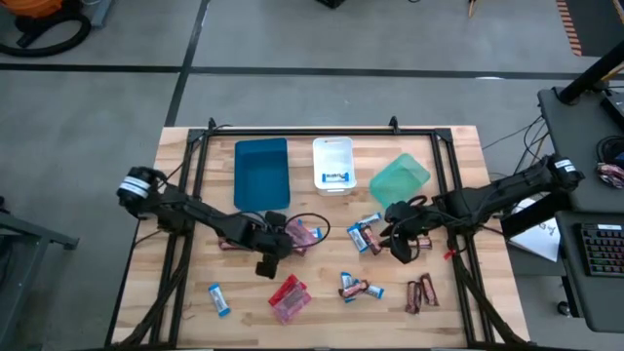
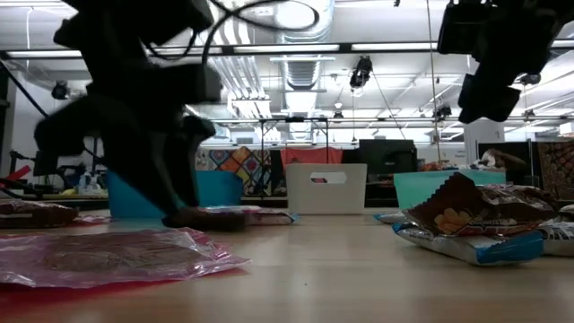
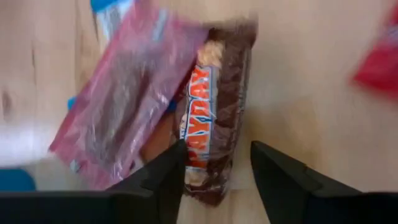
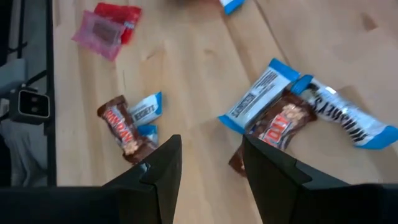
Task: Sort candy
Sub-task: Put the brown chocolate into the blue bin
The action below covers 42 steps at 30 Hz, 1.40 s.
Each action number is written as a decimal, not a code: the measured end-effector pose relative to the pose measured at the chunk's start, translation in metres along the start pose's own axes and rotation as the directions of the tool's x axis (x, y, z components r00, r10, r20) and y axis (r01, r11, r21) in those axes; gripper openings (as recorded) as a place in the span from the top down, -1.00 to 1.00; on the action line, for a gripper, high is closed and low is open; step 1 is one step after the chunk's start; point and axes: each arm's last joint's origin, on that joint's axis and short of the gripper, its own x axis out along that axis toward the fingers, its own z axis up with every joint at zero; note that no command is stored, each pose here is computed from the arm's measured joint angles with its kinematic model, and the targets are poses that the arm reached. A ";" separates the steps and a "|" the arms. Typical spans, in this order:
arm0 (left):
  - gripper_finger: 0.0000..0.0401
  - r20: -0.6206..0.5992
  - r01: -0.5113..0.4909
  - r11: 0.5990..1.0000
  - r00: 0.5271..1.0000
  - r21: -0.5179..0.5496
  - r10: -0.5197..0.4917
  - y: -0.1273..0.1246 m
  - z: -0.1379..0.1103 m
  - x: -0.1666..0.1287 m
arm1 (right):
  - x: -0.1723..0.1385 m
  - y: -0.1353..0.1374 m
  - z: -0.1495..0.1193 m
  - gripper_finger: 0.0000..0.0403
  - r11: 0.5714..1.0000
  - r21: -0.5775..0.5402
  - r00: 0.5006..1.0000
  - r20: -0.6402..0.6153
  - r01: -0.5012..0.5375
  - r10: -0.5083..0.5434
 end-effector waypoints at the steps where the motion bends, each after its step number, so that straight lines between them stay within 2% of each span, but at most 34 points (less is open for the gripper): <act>1: 0.12 -0.004 0.000 1.000 1.000 0.001 0.000 -0.001 0.000 0.002 | 0.000 0.001 -0.001 0.21 1.000 0.005 1.000 -0.005 -0.004 0.004; 5: 0.09 -0.030 -0.005 1.000 1.000 -0.004 0.005 -0.002 -0.002 0.011 | 0.003 0.006 -0.005 0.21 1.000 0.005 1.000 -0.021 -0.006 0.007; 8: 0.14 -0.040 -0.009 1.000 0.999 -0.021 0.008 -0.003 -0.003 0.014 | 0.004 0.007 -0.006 0.21 1.000 0.005 1.000 -0.016 0.000 0.000; 12: 0.31 -0.037 0.000 1.000 0.999 -0.028 -0.001 -0.003 -0.003 0.013 | 0.005 0.008 -0.007 0.21 1.000 0.017 1.000 -0.015 0.009 -0.009; 17: 0.64 -0.028 0.008 1.000 1.000 -0.027 -0.008 -0.002 -0.003 0.006 | 0.005 0.008 -0.007 0.21 1.000 0.018 1.000 -0.014 0.009 -0.008; 22: 0.90 -0.001 0.028 0.999 1.000 -0.030 -0.028 0.001 -0.002 -0.012 | 0.005 0.008 -0.007 0.21 1.000 0.018 1.000 -0.014 0.010 -0.009; 28: 0.83 0.135 0.076 0.997 0.988 -0.031 -0.071 0.009 0.004 -0.057 | 0.005 0.008 -0.007 0.21 1.000 0.017 1.000 -0.013 0.011 -0.010; 31: 0.81 0.214 0.067 0.998 0.975 -0.020 -0.061 0.020 0.003 -0.084 | 0.005 0.007 -0.006 0.21 0.999 0.015 0.999 0.009 0.034 -0.035; 35: 0.81 0.310 0.023 0.998 0.951 -0.066 -0.001 0.046 -0.004 -0.117 | 0.005 0.006 -0.005 0.21 0.997 0.005 0.997 0.040 0.072 -0.072; 42: 0.81 0.336 -0.110 0.971 0.925 -0.210 0.178 0.101 -0.025 -0.148 | 0.005 0.003 -0.002 0.21 0.981 -0.008 0.971 0.148 0.192 -0.189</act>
